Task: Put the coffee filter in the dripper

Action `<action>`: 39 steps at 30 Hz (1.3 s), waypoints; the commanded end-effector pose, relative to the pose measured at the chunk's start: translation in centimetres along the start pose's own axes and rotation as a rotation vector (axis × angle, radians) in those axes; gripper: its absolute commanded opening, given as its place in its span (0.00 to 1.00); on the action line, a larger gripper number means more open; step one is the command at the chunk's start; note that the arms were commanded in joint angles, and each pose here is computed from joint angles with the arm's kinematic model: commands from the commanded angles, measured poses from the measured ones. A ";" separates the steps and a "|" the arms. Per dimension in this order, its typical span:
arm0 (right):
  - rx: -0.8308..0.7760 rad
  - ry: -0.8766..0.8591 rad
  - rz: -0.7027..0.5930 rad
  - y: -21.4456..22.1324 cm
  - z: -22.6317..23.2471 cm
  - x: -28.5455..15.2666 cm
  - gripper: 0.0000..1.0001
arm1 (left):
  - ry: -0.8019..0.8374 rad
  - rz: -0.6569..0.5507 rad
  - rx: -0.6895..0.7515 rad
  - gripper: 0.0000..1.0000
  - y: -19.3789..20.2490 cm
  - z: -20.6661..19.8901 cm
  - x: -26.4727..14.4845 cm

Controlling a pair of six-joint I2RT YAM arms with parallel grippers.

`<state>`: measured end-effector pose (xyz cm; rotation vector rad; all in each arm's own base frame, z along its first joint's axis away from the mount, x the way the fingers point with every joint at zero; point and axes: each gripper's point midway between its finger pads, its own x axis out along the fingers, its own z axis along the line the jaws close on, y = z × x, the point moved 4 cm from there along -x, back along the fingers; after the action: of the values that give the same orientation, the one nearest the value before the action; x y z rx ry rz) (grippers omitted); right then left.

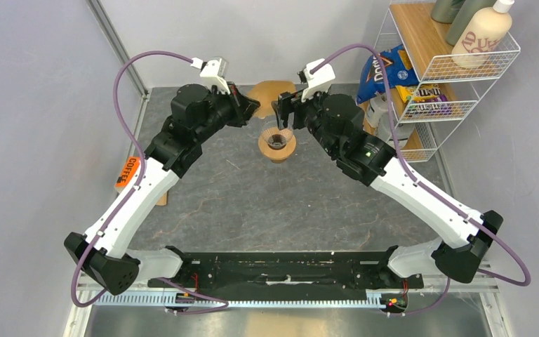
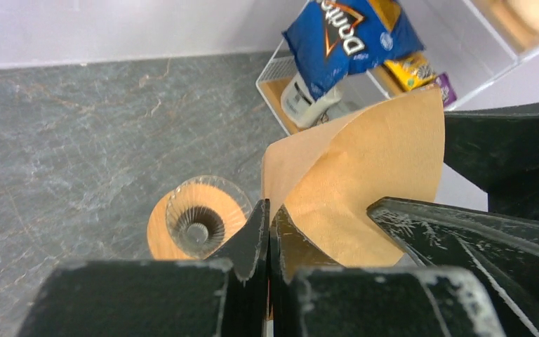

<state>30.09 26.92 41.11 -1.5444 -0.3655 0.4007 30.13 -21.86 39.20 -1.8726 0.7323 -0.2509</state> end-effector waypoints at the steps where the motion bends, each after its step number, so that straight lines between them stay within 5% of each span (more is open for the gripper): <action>1: 0.174 0.004 -0.044 -3.0 0.0 -0.6 0.87 | 0.026 -0.209 -0.083 0.02 -4.1 -1.3 -0.5; 12: 0.312 0.008 0.022 -1.9 1.0 0.5 0.68 | 0.078 -0.270 -0.036 0.02 -4.7 -2.8 -0.7; 25: 0.332 0.020 0.009 -2.2 0.8 0.6 0.01 | -0.002 -0.310 0.053 0.02 -4.4 -2.2 -1.2; 39: 0.358 -0.014 0.037 -2.1 1.1 -0.5 0.00 | 0.020 -0.348 0.164 0.02 -4.5 -2.2 -1.2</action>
<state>30.00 28.59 40.59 -1.2552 -0.2153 0.5086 30.44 -22.24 41.74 -1.8683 0.4692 -0.4153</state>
